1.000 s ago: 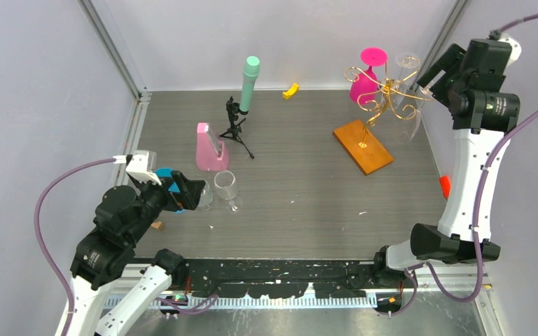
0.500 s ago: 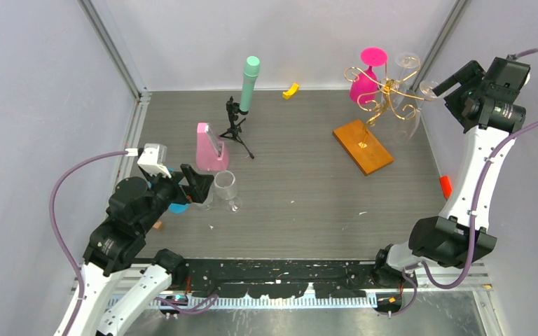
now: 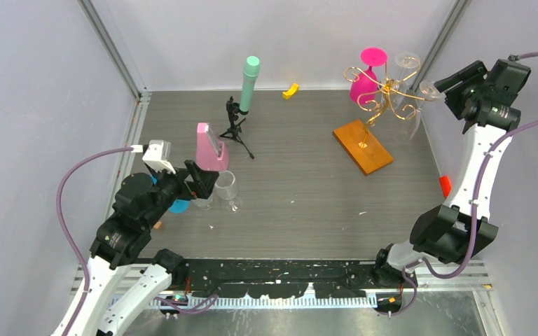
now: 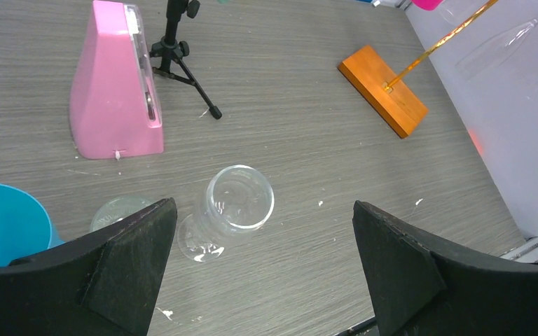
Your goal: Take the wine glass off the wine glass rack
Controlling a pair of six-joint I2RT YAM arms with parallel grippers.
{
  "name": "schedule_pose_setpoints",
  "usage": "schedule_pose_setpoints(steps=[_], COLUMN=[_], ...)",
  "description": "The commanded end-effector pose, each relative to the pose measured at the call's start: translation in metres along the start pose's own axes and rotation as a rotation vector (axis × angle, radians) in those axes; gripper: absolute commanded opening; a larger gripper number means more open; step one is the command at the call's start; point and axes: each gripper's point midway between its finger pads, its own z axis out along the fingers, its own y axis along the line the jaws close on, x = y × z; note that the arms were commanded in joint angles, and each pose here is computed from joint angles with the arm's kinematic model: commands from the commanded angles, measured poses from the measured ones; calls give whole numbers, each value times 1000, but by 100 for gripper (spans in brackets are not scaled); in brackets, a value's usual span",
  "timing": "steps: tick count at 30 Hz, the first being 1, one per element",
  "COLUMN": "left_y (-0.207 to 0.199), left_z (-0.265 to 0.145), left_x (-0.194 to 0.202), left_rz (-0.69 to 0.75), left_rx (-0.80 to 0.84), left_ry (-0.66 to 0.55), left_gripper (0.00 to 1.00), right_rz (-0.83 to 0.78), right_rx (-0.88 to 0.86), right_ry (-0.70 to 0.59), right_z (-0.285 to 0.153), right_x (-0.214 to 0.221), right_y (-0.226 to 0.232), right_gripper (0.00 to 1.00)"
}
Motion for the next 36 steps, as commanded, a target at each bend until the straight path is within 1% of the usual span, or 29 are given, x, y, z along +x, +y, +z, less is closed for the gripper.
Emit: schedule_pose_setpoints(steps=[1,2,7,12,19,23,25,30,36], left_y=[-10,-9,-9,-9,-8,-7,-6,-6,-5], left_z=[2,2,3,2,2,2,2,-1,-6], left_x=[-13,-13,-13,-14,-14,-13,-13,-17,-22], left_rz=[-1,0,2,5,4,1,-2,-16,-37], left_rx=[40,38,34,34,29,24,22,12,4], left_ry=[-44,-43,-43,-45,-42,-44,-45,-59,-78], left_gripper=[100,100,100,100,100,100,100,100,100], right_rz=[20,23,20,2,-22,-3,19,119,232], right_rx=[-66,-69,-68,-49,-43,-71,-86,-115,-133], right_ry=[-12,-12,2,-3,-26,-26,-36,-78,-164], right_z=[10,12,18,19,13,11,8,-2,-19], right_x=[-4,-3,1,0,-7,-8,-9,-16,-30], right_y=[9,9,5,1,4,10,14,24,32], right_gripper=[62,61,50,33,17,4,1,0,0])
